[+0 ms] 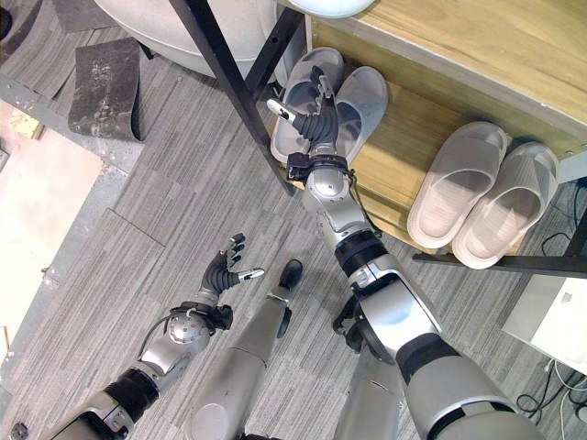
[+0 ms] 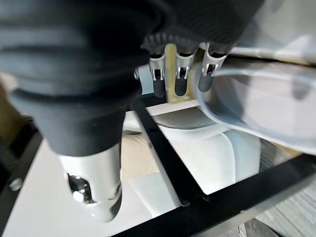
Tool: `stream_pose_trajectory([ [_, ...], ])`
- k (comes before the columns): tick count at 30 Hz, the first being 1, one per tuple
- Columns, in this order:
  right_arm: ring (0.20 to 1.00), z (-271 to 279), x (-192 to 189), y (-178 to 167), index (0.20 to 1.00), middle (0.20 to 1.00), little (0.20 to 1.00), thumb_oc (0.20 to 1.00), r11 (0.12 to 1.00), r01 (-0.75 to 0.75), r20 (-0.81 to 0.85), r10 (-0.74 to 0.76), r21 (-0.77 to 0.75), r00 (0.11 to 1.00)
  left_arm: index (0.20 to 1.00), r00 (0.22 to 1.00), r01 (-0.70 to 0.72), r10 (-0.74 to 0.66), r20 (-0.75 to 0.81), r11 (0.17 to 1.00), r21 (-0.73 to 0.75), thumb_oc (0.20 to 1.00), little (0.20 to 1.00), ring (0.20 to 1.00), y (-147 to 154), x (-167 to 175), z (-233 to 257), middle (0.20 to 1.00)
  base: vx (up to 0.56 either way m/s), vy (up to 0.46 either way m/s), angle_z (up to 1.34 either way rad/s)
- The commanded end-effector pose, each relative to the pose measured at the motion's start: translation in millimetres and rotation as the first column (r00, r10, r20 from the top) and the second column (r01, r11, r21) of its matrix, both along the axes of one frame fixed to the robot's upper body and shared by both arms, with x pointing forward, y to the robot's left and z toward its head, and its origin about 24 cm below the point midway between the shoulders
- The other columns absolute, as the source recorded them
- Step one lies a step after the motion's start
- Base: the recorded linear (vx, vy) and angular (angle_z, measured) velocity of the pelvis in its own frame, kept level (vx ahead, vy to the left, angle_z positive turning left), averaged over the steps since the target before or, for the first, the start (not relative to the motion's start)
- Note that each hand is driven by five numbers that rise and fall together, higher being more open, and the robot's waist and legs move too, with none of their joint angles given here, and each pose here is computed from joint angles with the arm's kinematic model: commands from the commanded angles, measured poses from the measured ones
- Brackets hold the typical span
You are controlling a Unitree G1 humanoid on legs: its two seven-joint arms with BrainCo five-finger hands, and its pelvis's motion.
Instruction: Arrange the slippers neatly on the shoe rack.
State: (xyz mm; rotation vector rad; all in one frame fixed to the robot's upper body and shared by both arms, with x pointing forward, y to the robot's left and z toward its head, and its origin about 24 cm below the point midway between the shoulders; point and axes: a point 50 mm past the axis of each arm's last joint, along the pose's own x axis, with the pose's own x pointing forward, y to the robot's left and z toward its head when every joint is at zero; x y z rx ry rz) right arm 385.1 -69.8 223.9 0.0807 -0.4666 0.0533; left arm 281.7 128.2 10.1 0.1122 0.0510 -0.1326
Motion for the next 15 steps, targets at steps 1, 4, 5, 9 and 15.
stream_pose_trajectory([
  [1,1.000,-5.5,-21.0,12.6,1.000,1.000,1.000,1.000,0.992,-0.108,0.091,0.114,-0.063,0.989,1.000,1.000,-0.017,0.017,-0.019,1.000,-0.009,1.000,1.000,1.000,8.0,-6.8,-7.9,1.000,0.10,-0.029,-0.11],
  [4,1.000,-42.0,-37.0,14.3,1.000,1.000,1.000,1.000,0.978,-0.207,0.012,0.207,-0.039,0.978,1.000,0.995,-0.044,0.043,-0.094,0.999,-0.009,1.000,1.000,1.000,15.9,-20.0,-25.0,1.000,0.13,-0.031,-0.02],
  [5,1.000,-58.5,-42.9,13.0,1.000,1.000,1.000,1.000,0.973,-0.230,-0.033,0.230,-0.016,0.973,1.000,0.991,-0.051,0.049,-0.124,0.999,-0.009,1.000,1.000,1.000,17.5,-25.7,-31.8,1.000,0.06,0.018,-0.01],
  [9,1.000,-120.6,-73.9,2.3,1.000,1.000,1.000,1.000,0.959,-0.283,-0.188,0.281,0.018,0.941,1.000,0.974,-0.091,0.083,-0.210,0.995,-0.027,1.000,1.000,1.000,23.0,-42.1,-50.9,1.000,0.09,0.011,-0.11],
  [15,1.000,-188.8,-124.7,-41.4,1.000,1.000,1.000,1.000,0.959,-0.276,-0.394,0.281,0.069,0.875,1.000,0.953,-0.166,0.150,-0.264,0.985,-0.038,1.000,1.000,1.000,40.1,-56.9,-62.6,1.000,0.10,-0.009,-0.21],
])
